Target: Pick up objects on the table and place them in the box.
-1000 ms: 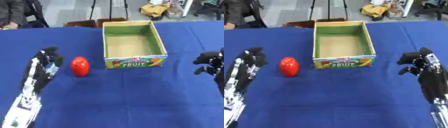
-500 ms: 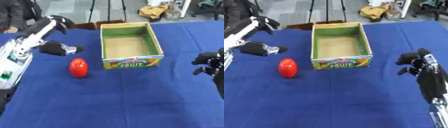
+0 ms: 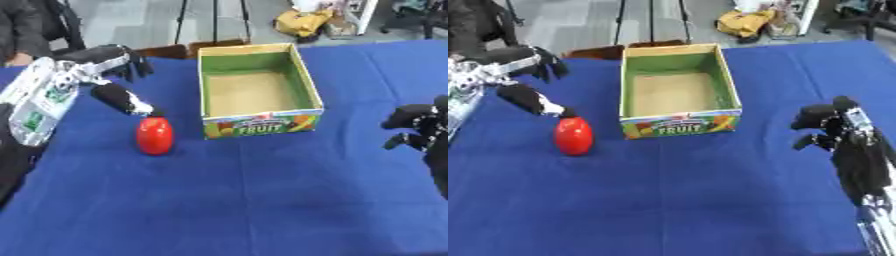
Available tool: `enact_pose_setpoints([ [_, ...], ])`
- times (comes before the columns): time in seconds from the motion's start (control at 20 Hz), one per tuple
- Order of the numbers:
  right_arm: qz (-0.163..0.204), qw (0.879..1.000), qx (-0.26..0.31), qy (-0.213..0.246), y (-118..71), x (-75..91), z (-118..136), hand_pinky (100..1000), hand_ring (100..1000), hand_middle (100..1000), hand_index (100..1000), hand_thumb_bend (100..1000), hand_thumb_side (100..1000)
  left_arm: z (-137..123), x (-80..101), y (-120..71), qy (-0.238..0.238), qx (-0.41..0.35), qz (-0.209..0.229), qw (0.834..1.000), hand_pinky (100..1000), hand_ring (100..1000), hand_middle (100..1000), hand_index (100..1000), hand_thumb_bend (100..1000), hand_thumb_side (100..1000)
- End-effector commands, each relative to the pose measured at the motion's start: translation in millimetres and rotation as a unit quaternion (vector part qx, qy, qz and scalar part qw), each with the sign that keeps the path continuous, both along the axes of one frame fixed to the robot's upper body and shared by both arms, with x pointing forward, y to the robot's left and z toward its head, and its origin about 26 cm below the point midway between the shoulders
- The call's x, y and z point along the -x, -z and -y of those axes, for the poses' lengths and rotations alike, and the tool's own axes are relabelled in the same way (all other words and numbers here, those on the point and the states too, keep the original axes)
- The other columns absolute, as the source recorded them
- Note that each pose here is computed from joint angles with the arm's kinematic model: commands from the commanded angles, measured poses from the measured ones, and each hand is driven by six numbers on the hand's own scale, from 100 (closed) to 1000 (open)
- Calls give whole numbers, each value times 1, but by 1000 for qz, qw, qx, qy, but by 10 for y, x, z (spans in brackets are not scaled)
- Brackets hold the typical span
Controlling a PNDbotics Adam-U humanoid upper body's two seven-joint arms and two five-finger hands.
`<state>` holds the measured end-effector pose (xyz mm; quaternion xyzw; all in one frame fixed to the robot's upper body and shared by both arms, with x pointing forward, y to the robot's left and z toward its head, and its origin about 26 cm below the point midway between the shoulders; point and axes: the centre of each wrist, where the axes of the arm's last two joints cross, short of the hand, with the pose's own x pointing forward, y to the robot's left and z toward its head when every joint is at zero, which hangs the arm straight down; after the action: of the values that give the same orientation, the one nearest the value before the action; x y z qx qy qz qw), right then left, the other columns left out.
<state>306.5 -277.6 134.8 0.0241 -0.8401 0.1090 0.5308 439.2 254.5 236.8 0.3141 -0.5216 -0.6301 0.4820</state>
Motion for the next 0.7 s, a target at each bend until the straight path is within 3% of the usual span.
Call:
enact_pose_setpoints([
  [0.05,10,1000,13,0,-69,-1,30,464,650,588,674,100,966,8,-60,-14,1,-20,-8,1000,704,636,649,803,684,459],
  [0.7,10,1000,12,-1,-72,-3,21,464,650,588,674,100,967,86,-172,358,-10,-28,-32,999,661,605,618,781,646,446],
])
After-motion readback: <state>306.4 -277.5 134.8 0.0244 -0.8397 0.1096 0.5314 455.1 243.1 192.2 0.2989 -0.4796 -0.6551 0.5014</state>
